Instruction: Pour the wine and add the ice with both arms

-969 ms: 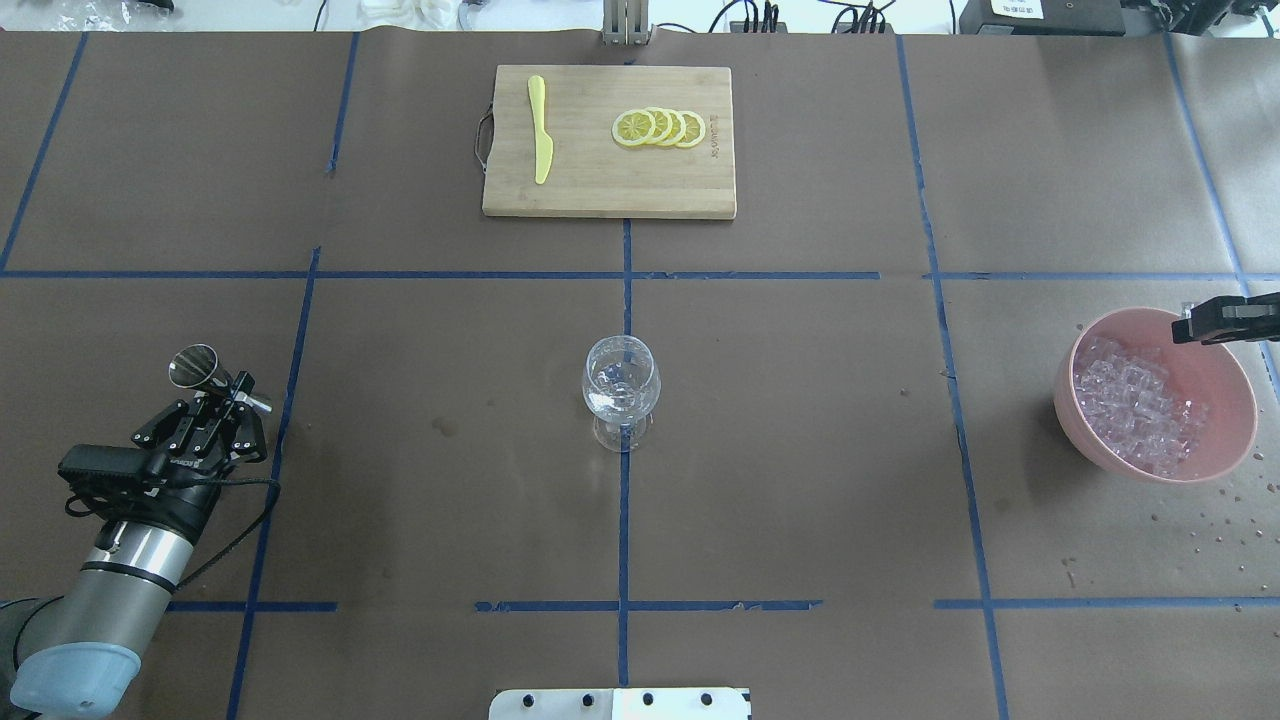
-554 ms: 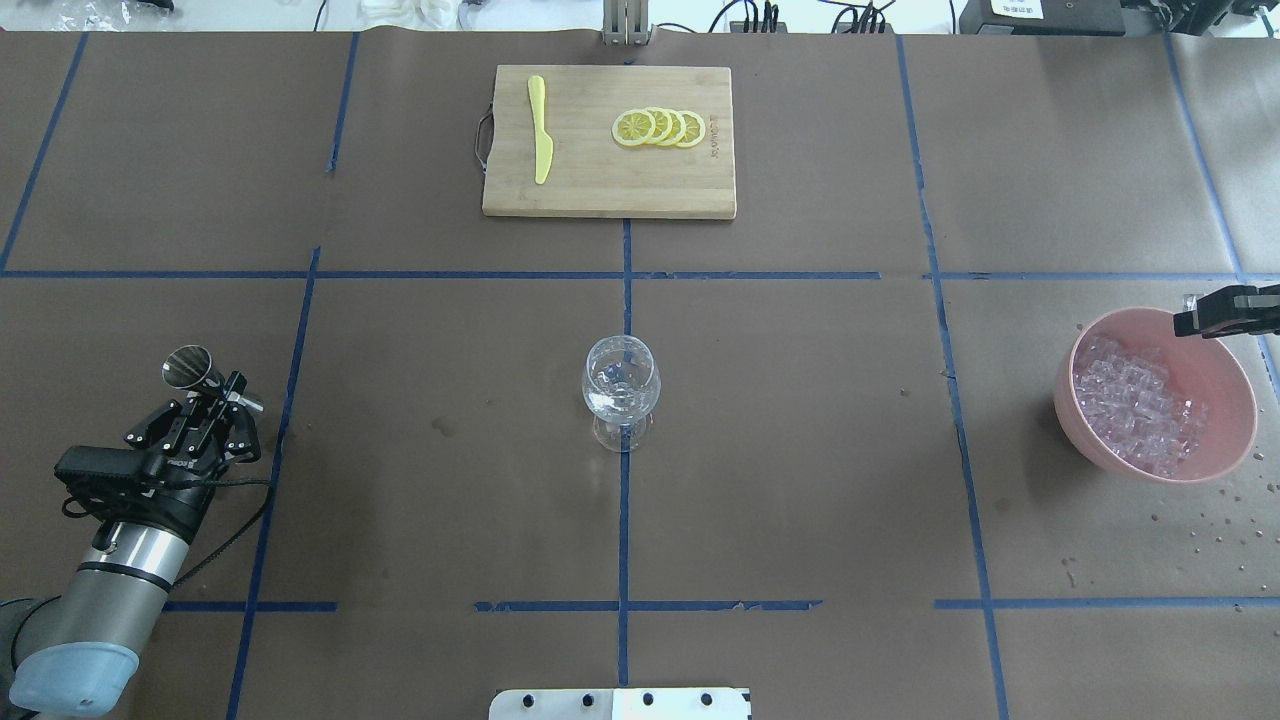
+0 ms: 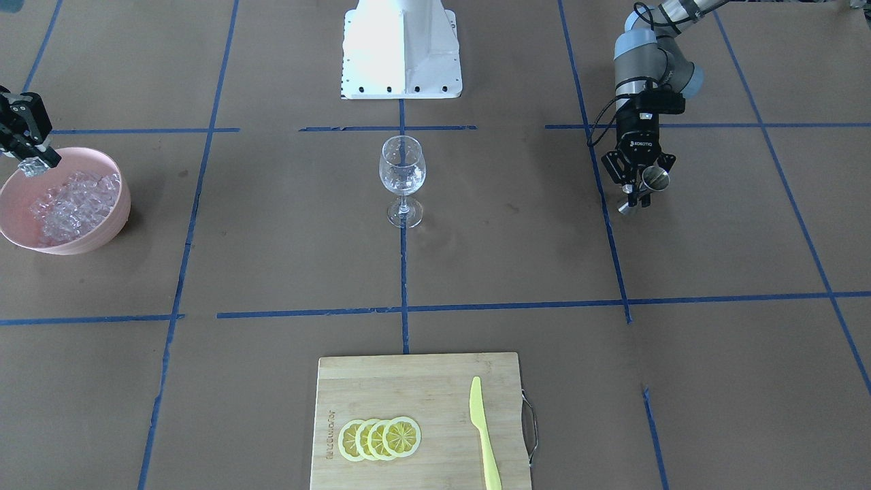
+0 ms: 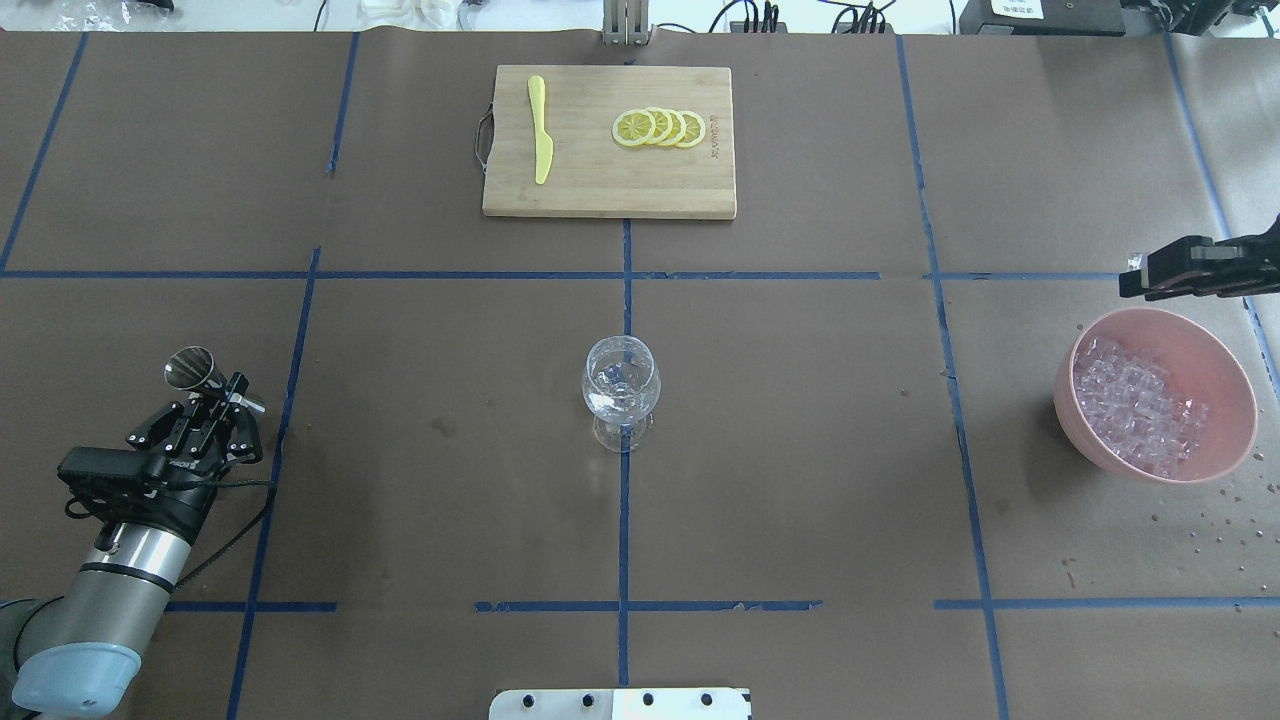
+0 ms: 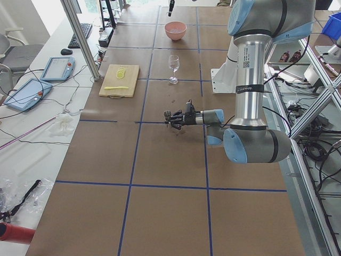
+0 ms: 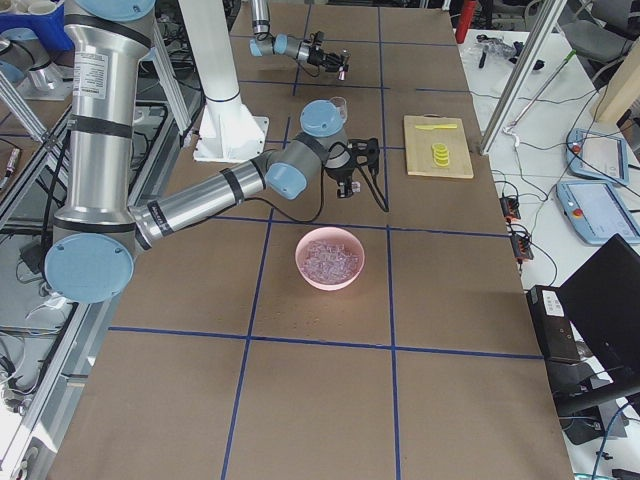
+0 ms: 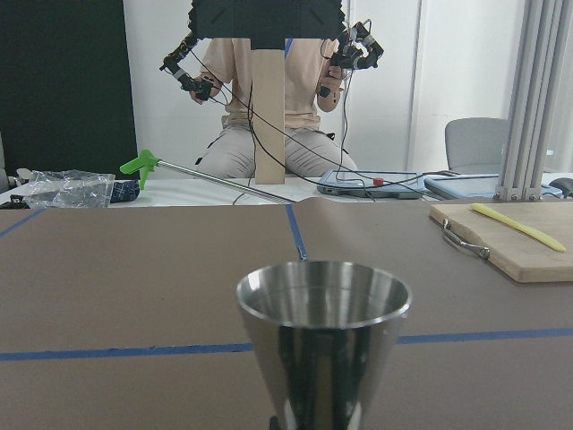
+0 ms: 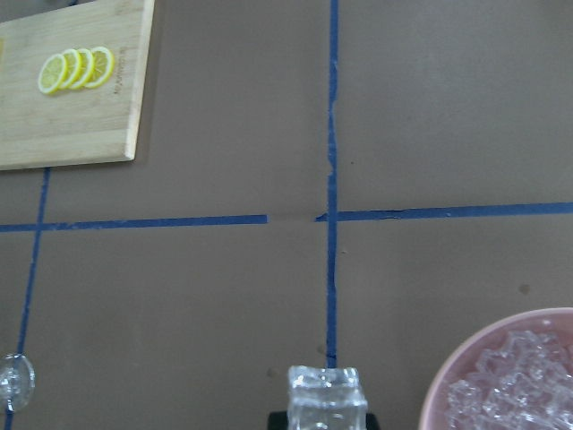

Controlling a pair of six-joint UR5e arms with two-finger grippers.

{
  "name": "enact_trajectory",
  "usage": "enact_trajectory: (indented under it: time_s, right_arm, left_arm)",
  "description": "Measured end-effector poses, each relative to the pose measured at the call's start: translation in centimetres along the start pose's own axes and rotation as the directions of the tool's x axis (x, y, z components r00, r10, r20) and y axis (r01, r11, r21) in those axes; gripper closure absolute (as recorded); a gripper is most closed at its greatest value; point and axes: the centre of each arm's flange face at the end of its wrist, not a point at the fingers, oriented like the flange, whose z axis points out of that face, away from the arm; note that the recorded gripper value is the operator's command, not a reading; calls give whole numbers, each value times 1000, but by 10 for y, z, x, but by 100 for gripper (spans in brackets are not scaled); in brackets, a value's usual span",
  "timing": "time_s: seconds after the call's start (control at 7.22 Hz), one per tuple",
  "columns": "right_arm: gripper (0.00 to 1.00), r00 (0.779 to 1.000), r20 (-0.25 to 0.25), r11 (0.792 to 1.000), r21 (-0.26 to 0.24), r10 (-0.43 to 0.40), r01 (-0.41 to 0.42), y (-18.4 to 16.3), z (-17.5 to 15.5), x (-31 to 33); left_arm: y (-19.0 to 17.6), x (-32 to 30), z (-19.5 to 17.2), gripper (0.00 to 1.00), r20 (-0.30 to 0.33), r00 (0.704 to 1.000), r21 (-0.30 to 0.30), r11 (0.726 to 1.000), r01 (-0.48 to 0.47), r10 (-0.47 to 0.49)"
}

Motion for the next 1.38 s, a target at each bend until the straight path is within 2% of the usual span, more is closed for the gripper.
enact_trajectory:
  time_s: [0.42, 0.69, 1.25, 1.38]
  right_arm:
    - [100, 997, 73, 999, -25, 31, -29, -8, 15, -58]
    - [100, 993, 103, 998, -38, 53, -49, -10, 26, -89]
    - [100, 993, 113, 998, -40, 47, -43, -4, 47, -120]
    - [100, 993, 115, 998, -41, 41, -36, -2, 50, -124]
  left_arm:
    - [4, 0, 0, 83, 0, 1000, -5, 1000, -8, 8]
    - [7, 1, 0, 75, 0, 1000, -8, 1000, -14, 14]
    - [10, 4, 1, 50, -2, 1000, -12, 1000, -15, 15]
    - [11, 3, 1, 39, -1, 1000, -12, 1000, -18, 18]
